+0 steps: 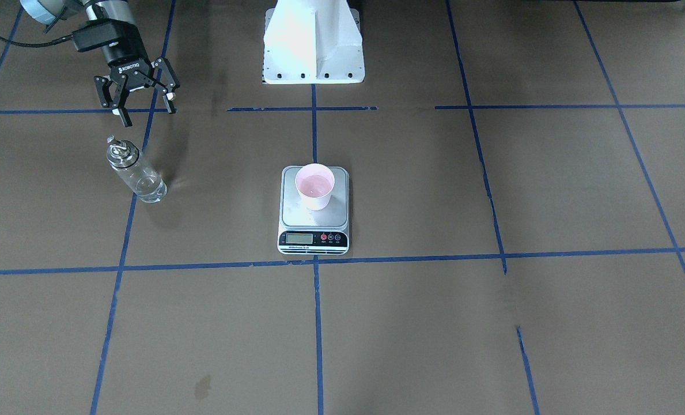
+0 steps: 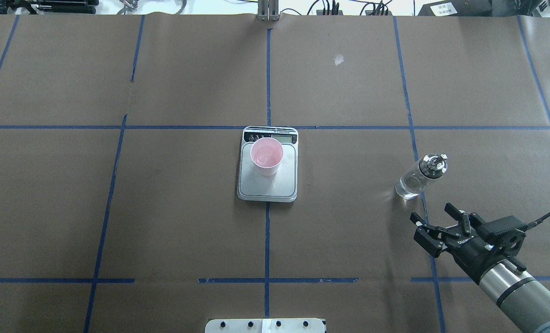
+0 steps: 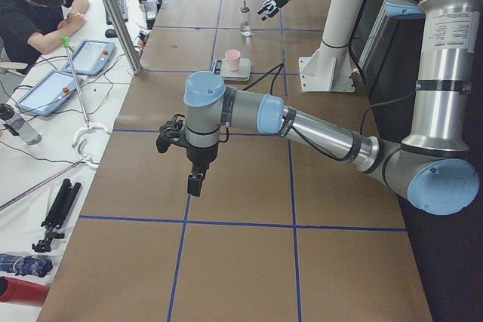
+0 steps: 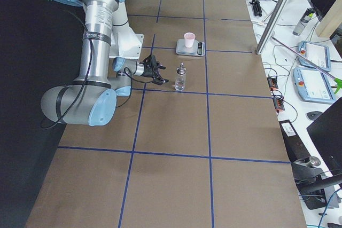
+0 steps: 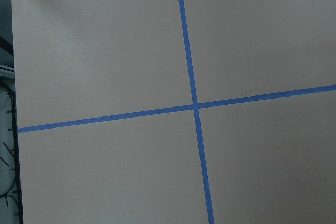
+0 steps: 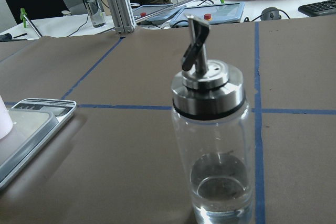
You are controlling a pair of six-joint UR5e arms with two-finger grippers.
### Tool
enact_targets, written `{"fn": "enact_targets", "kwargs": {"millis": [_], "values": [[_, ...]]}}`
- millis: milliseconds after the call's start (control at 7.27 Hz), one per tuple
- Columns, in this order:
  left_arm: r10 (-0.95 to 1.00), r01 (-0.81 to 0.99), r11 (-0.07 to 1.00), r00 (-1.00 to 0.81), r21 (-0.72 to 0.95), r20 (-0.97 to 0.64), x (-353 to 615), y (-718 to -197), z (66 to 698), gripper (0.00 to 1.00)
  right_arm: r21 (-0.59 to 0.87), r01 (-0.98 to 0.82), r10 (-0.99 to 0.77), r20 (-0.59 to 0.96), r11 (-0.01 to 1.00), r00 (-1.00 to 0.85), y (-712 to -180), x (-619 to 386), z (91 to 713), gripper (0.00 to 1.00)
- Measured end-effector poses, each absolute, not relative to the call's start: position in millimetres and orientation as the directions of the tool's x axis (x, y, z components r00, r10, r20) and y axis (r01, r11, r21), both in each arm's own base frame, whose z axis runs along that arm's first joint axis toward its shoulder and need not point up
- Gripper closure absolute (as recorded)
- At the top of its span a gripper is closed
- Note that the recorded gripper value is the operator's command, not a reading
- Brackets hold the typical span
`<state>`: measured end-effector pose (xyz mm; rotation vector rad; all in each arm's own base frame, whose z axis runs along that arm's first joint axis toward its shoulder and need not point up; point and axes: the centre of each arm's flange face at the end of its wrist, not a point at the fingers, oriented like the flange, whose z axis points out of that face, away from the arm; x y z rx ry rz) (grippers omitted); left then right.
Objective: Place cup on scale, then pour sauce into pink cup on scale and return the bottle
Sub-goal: 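Move the right gripper toward the glass sauce bottle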
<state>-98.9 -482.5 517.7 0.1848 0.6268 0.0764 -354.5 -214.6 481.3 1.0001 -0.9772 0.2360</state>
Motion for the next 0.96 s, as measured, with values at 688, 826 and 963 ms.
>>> {"fn": "enact_targets", "kwargs": {"millis": [688,826,963], "values": [[0.13,-0.016,0.98,0.808,0.199,-0.575,-99,-483,517,0.0,0.698,-0.526,-0.351,0.707,0.486,0.613,-215,-353,495,0.0],[0.13,-0.016,0.98,0.808,0.199,-0.575,-99,-483,516,0.0,0.708,-0.521,-0.366,0.698,0.477,0.615,-215,-352,505,0.0],[0.13,-0.016,0.98,0.808,0.199,-0.575,-99,-483,516,0.0,0.717,-0.515,-0.374,0.69,0.471,0.619,-215,-351,511,0.0]]}}
